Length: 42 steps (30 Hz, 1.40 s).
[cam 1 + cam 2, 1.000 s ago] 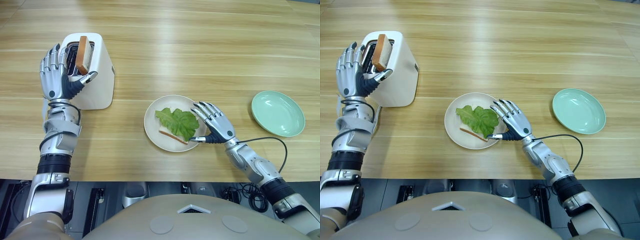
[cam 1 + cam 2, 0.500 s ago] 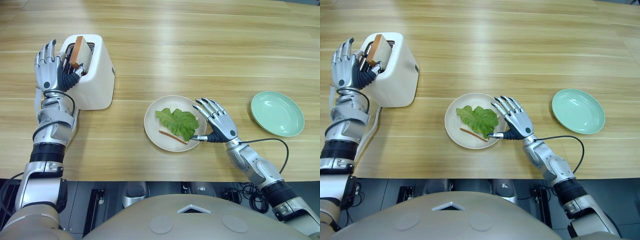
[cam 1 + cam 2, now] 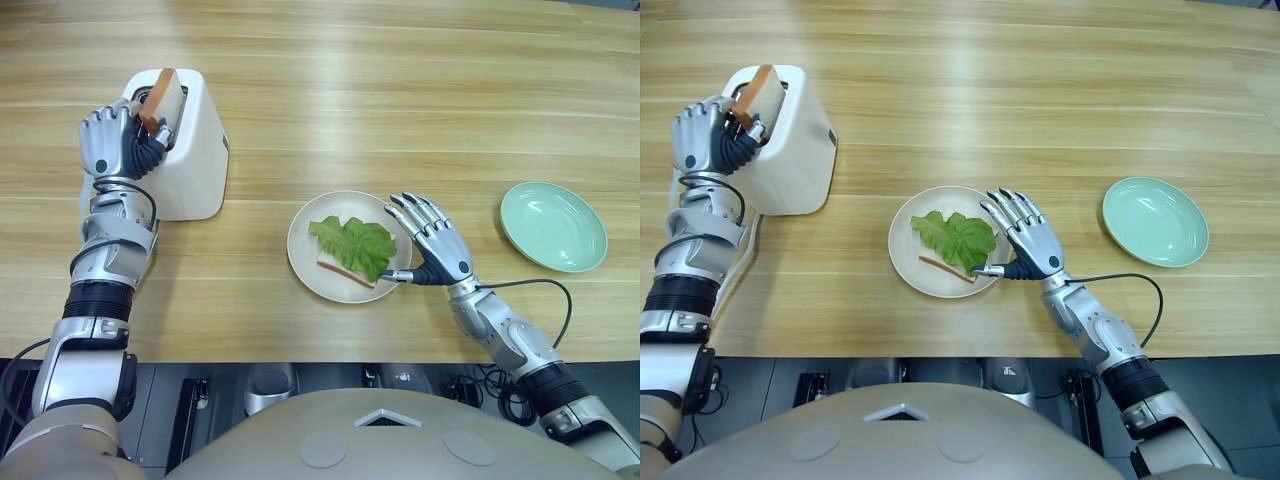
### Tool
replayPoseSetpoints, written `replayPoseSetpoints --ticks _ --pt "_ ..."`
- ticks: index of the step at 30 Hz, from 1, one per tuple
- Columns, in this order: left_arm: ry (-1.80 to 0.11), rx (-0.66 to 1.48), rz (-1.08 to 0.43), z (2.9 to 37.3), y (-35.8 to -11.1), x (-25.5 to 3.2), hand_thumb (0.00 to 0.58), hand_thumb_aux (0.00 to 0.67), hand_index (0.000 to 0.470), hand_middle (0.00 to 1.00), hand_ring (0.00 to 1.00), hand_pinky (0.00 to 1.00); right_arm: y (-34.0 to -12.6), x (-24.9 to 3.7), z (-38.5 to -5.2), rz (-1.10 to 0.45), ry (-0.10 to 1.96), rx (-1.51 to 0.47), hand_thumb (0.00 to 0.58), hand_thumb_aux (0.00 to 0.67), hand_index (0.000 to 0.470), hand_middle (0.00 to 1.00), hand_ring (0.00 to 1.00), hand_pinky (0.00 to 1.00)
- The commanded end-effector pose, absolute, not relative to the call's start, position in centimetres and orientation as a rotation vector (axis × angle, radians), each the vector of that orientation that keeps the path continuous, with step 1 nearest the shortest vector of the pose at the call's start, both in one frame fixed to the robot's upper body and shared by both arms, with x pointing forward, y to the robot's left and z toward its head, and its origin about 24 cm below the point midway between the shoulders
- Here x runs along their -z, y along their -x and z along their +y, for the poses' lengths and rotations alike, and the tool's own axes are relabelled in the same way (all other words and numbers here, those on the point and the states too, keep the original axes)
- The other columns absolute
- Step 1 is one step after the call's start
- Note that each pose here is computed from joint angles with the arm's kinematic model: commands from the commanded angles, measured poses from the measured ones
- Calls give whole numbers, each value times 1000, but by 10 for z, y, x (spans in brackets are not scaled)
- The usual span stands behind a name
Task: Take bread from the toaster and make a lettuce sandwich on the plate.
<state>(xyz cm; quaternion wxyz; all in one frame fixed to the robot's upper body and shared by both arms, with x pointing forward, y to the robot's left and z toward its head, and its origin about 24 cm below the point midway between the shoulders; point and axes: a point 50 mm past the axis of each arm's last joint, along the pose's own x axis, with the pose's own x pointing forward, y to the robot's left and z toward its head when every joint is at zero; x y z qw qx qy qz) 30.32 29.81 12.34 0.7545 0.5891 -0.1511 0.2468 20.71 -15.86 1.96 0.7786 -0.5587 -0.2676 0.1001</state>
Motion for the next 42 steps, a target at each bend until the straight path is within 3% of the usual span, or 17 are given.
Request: replayPoseSetpoints --ticks 1,9,13,17,21,34,42 --pt "-1166 -692 -485 302 -299 -148 580 670 460 1000 1000 1000 -207 -20 -161 -583 1197 -186 0 0 0 0 0 0" --pt "-985 -886 -900 285 -270 -186 580 670 460 1000 1000 1000 -211 -24 -159 -617 1181 -121 0 0 0 0 0 0" --pt "-723 -611 -1079 240 -253 -195 580 670 460 1000 1000 1000 -217 -34 -170 -630 1179 5 0 0 0 0 0 0" --pt "-471 -137 -918 190 -261 -166 580 670 460 1000 1000 1000 -222 -45 -183 -646 1193 96 0 0 0 0 0 0" --pt "-353 101 -712 163 -264 -126 580 670 460 1000 1000 1000 -221 -57 -183 -713 1174 98 0 0 0 0 0 0" --pt "-145 362 -317 115 -279 -43 580 670 460 1000 1000 1000 -202 -72 -162 -836 1043 -207 0 0 0 0 0 0" --pt "-65 393 -247 89 -270 -25 580 670 460 1000 1000 1000 -197 -52 -142 -769 1013 -415 0 0 0 0 0 0"
